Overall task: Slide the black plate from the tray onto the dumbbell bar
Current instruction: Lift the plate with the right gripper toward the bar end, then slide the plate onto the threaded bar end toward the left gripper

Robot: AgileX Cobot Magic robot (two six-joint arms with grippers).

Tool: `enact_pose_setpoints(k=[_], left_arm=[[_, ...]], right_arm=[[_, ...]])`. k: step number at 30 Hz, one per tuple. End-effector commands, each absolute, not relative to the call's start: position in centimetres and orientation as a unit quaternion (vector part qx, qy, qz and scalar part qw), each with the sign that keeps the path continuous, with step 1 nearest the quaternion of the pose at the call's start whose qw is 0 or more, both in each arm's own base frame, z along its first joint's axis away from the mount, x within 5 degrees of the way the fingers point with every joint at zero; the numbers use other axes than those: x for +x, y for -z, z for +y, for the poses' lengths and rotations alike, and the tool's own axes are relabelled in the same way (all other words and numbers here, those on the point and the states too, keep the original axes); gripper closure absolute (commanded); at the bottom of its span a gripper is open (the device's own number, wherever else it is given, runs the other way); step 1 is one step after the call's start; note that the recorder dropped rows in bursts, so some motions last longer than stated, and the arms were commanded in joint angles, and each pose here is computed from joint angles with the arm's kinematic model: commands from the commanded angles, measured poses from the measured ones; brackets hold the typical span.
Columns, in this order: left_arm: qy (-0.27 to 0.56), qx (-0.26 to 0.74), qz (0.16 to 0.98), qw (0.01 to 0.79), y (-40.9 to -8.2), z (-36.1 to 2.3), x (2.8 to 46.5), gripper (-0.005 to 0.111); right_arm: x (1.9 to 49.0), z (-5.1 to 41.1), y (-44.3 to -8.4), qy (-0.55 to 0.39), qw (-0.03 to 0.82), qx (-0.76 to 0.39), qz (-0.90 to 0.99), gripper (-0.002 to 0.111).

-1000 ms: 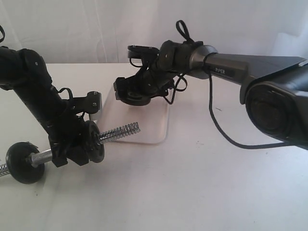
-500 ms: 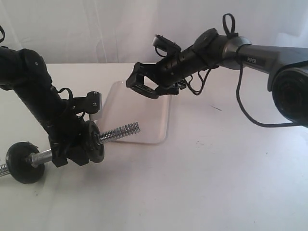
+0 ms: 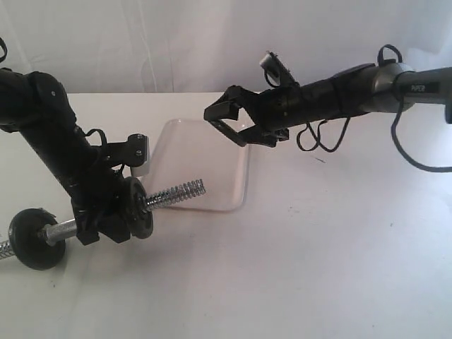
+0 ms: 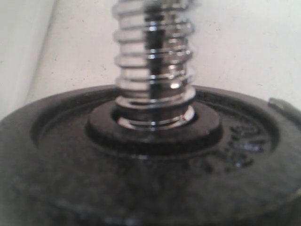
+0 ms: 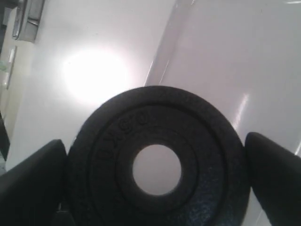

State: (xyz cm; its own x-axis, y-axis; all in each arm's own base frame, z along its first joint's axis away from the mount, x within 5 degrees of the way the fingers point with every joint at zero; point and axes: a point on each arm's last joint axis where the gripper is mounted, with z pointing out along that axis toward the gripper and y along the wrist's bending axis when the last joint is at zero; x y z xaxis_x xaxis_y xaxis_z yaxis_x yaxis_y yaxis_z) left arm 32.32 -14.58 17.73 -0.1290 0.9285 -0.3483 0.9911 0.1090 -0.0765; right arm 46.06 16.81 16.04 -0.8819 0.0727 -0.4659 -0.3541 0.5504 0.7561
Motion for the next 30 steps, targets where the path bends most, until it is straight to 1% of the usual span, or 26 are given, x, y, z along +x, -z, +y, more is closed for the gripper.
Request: enact_pose_setpoints(k=[1,5,8,12,15,23,27,30], left_arm=[[0.166,0.629,0.75,0.118,-19.3,-14.7,31.9,0.107],[0.164,0.613,0.763,0.125,-19.3,-14.7,32.1,0.107],[0.168,0.605,0.767,0.132,-19.5,-14.9,32.2,0.107],[0.169,0.599,0.77,0.141,-19.5,-15.0,32.3,0.107],[0.176,0.593,0.772,0.146,-19.6,-15.1,32.4,0.107],[0.196,0.58,0.774,0.164,-19.9,-15.6,32.5,0.107],[0.193,0.579,0.774,0.168,-19.9,-15.6,32.6,0.107],[0.194,0.578,0.775,0.168,-19.9,-15.6,32.6,0.107]], right_arm=[[44.8,15.5,-17.9,-0.529,0.247,-0.064,0.809,0.108],[43.4,14.7,-17.3,-0.558,0.252,-0.034,0.79,0.108],[41.3,14.4,-16.7,-0.568,0.249,-0.044,0.783,0.108],[39.3,13.9,-16.2,-0.542,0.247,-0.036,0.802,0.108],[38.1,13.7,-16.5,-0.542,0.246,-0.044,0.803,0.108],[37.5,14.8,-16.6,-0.546,0.23,-0.039,0.805,0.108],[37.3,15.1,-17.0,-0.566,0.215,-0.04,0.795,0.108],[37.4,16.3,-17.1,-0.551,0.221,-0.044,0.803,0.108]])
